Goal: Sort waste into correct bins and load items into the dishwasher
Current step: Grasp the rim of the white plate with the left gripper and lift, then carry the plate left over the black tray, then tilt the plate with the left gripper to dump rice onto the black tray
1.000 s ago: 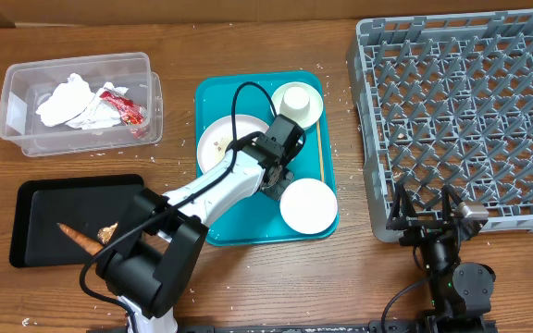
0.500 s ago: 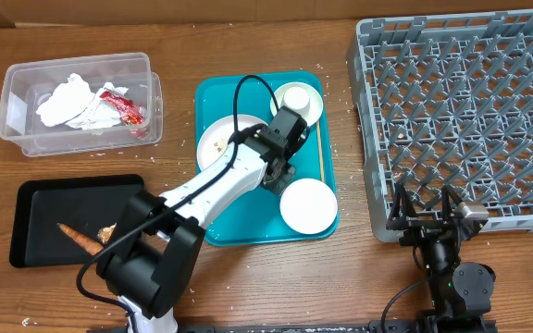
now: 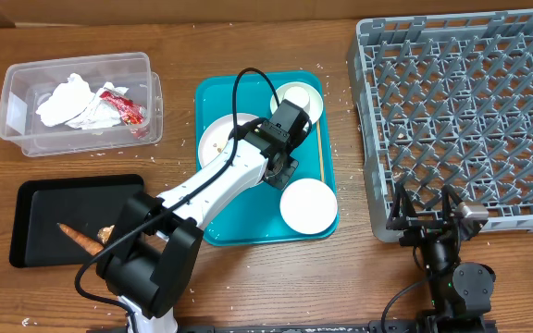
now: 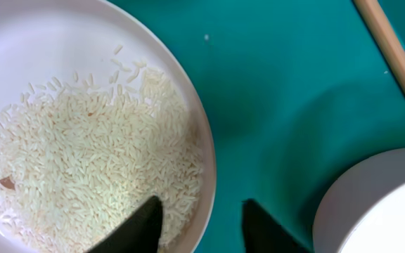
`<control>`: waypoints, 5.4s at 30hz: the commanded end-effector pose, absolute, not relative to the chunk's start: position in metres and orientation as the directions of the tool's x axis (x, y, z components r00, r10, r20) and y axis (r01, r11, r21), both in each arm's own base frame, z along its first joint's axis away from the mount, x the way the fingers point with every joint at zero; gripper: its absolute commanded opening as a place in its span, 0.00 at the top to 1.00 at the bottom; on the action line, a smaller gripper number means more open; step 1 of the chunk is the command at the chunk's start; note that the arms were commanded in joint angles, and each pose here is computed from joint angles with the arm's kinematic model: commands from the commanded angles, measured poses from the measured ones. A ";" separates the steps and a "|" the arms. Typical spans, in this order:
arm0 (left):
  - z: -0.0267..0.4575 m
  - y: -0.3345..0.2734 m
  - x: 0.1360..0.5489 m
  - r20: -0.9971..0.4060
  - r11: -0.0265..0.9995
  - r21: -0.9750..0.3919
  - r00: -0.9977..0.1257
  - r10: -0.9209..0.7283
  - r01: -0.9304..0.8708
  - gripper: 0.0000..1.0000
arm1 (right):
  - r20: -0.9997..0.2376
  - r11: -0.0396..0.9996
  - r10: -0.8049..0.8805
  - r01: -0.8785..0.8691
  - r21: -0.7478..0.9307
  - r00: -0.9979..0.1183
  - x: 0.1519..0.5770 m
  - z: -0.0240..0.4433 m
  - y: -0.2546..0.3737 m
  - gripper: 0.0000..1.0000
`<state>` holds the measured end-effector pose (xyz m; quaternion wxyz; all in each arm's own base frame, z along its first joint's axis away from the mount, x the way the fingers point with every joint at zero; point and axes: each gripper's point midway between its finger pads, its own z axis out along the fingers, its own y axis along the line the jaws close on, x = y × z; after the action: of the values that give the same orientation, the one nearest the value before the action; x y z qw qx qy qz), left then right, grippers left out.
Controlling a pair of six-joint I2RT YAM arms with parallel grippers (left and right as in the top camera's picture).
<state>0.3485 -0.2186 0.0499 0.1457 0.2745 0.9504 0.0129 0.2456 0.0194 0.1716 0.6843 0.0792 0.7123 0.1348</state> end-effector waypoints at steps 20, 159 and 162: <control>0.004 -0.208 0.331 -0.256 0.853 0.097 -0.815 0.519 0.513 0.61 | -0.956 0.952 0.290 -0.082 0.294 -0.051 0.246 0.169 0.021 0.00; 0.215 0.090 0.317 -0.185 0.615 -0.654 -0.695 -0.695 -0.441 0.96 | -0.956 0.952 0.291 -0.082 0.294 -0.051 0.246 0.169 0.021 0.00; 0.220 0.092 0.314 -0.183 0.594 -0.688 -0.693 -0.697 -0.416 0.96 | -0.956 0.952 0.291 -0.082 0.294 -0.051 0.246 0.169 0.021 0.00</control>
<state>0.3171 0.0947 0.2088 0.2027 -0.3452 0.8711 -0.2847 0.2456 0.0194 0.1714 0.6840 0.0793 0.7125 0.1347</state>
